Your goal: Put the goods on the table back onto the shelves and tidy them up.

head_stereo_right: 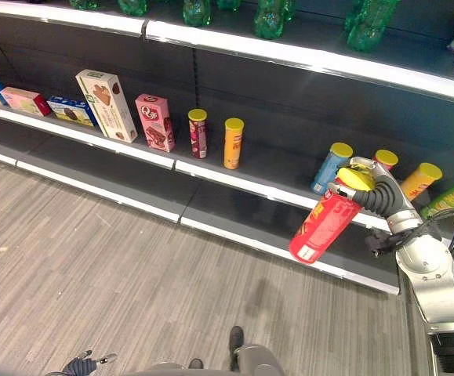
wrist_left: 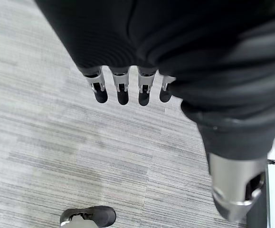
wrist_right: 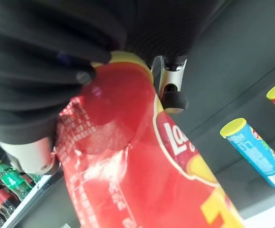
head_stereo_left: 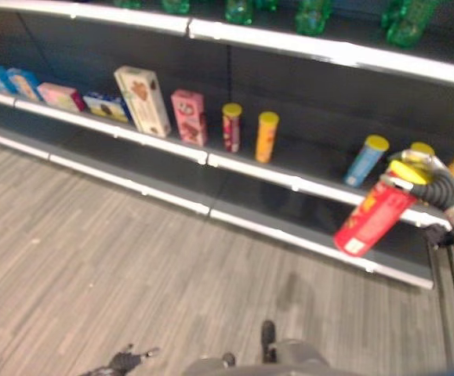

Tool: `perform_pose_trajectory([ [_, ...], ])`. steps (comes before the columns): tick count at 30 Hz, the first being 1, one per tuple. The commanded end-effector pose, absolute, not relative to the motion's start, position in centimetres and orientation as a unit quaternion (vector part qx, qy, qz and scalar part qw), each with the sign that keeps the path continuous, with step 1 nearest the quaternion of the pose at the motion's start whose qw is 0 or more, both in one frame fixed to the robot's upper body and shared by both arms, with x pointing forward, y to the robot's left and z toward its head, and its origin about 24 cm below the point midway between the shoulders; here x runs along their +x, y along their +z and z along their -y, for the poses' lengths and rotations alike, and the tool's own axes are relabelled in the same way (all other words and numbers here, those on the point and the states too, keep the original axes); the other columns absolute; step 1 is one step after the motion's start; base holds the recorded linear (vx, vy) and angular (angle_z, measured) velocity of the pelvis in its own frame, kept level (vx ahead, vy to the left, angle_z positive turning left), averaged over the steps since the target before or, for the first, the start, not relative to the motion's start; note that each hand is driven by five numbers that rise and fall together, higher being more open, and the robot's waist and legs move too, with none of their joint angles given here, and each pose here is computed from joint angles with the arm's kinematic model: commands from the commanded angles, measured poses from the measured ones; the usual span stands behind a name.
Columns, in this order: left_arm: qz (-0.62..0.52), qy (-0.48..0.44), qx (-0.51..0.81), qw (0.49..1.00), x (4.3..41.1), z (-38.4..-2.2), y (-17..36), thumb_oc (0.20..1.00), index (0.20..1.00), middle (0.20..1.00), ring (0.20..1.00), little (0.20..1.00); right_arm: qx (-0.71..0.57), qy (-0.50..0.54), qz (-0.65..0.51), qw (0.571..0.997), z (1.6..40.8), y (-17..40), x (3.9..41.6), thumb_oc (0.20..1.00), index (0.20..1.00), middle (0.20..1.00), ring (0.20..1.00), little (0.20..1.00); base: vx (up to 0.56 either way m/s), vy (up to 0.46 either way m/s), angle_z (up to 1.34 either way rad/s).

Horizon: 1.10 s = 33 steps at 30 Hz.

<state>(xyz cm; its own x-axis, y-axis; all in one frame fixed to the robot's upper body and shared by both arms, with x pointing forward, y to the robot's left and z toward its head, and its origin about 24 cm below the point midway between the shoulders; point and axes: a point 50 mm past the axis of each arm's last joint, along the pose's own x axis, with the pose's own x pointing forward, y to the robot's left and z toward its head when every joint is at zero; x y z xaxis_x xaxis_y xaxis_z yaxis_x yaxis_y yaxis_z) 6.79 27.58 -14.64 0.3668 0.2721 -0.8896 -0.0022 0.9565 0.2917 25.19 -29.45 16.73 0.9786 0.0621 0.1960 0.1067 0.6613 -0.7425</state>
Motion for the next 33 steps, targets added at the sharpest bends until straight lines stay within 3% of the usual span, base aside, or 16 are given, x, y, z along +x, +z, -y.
perform_pose_trajectory([
  [1, -0.539, 0.088, 0.131, 0.828, 7.6, -28.1, -14.2, 1.0, 1.0, 1.0, 1.0, 1.0, -0.432, -0.049, 0.199, 0.878, 29.7, 22.1, 25.4, 0.2, 0.2, 0.2, 0.2, 0.2, 0.13, 0.098, 0.13],
  [5, -0.517, 0.087, 0.098, 0.846, 8.4, -26.9, -14.1, 1.0, 1.0, 1.0, 1.0, 1.0, -0.429, -0.051, 0.188, 0.882, 30.0, 22.0, 25.4, 0.2, 0.2, 0.2, 0.2, 0.2, 0.07, 0.08, -0.01],
  [11, -0.501, 0.102, 0.103, 0.853, 8.5, -28.4, -13.2, 1.0, 1.0, 1.0, 1.0, 1.0, -0.406, -0.057, 0.215, 0.886, 29.7, 22.5, 25.1, 0.2, 0.2, 0.2, 0.2, 0.2, 0.19, 0.201, -0.52],
  [20, -0.483, 0.107, 0.139, 0.858, 9.7, -30.2, -12.1, 1.0, 1.0, 1.0, 1.0, 1.0, -0.394, -0.078, 0.206, 0.892, 29.5, 21.1, 24.9, 0.2, 0.2, 0.2, 0.2, 0.2, 0.31, 0.503, -0.54],
  [27, -0.509, 0.128, 0.185, 0.831, 8.5, -32.8, -11.5, 1.0, 1.0, 1.0, 1.0, 1.0, -0.386, -0.073, 0.205, 0.896, 29.3, 20.8, 25.1, 0.2, 0.2, 0.2, 0.2, 0.2, 0.14, 0.344, -0.16],
  [33, -0.509, 0.126, 0.179, 0.832, 9.3, -31.7, -12.1, 1.0, 1.0, 1.0, 1.0, 1.0, -0.38, -0.097, 0.199, 0.898, 30.6, 21.0, 24.4, 0.2, 0.2, 0.2, 0.2, 0.2, 0.14, 0.083, 0.11],
])
